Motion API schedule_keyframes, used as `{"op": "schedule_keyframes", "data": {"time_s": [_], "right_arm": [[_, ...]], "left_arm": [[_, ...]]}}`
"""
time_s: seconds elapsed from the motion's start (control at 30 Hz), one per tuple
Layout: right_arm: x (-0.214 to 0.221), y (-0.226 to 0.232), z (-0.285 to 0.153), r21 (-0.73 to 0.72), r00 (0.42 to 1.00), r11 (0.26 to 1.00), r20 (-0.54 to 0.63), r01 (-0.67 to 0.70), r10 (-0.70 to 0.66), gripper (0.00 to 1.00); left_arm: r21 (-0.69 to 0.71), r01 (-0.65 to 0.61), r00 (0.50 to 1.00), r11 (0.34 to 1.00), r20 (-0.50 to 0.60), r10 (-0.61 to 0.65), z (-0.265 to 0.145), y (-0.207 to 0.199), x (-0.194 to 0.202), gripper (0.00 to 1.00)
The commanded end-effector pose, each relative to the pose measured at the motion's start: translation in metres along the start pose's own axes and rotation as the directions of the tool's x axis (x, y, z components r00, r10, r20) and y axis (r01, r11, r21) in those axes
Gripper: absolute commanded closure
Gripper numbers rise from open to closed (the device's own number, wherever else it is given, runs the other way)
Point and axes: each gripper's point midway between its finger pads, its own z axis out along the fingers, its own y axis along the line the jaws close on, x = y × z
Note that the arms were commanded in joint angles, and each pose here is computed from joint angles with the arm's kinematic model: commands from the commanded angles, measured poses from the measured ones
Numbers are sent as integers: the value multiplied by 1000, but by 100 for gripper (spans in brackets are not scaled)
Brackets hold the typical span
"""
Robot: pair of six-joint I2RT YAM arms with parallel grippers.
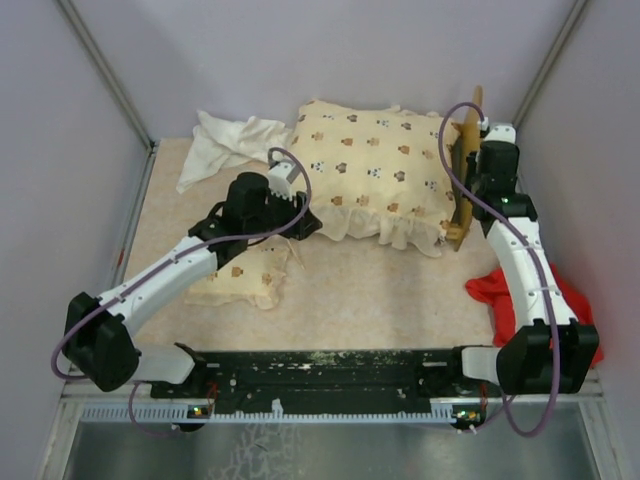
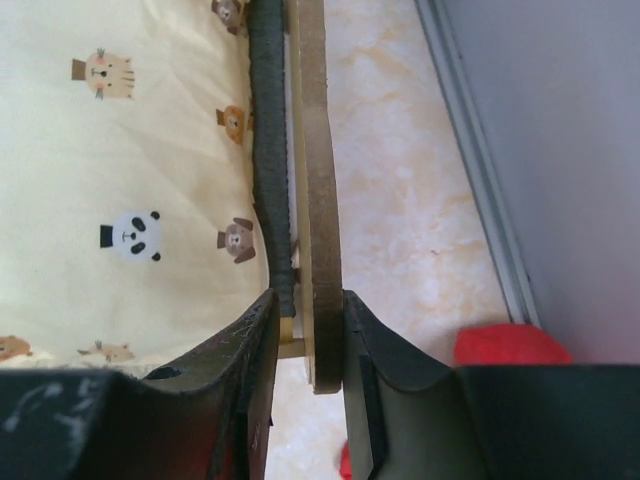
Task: Set up the pet bed
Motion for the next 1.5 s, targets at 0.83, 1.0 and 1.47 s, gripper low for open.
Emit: {"op": "schedule_keyframes", "data": {"time_s": [0.83, 1.0, 1.47], "right_arm": [[17, 25, -103, -173, 992, 978, 32, -116, 123, 40], [13, 28, -107, -199, 989, 973, 58, -122, 135, 39], [16, 42, -118, -299, 986, 946, 67, -128, 155, 43]], "left_arm": [[309, 43, 998, 950, 27, -54, 124, -137, 81, 40], [270, 63, 996, 961, 40, -76, 154, -140, 84, 39], [201, 39, 998, 979, 38, -47, 179, -133, 88, 97]]}}
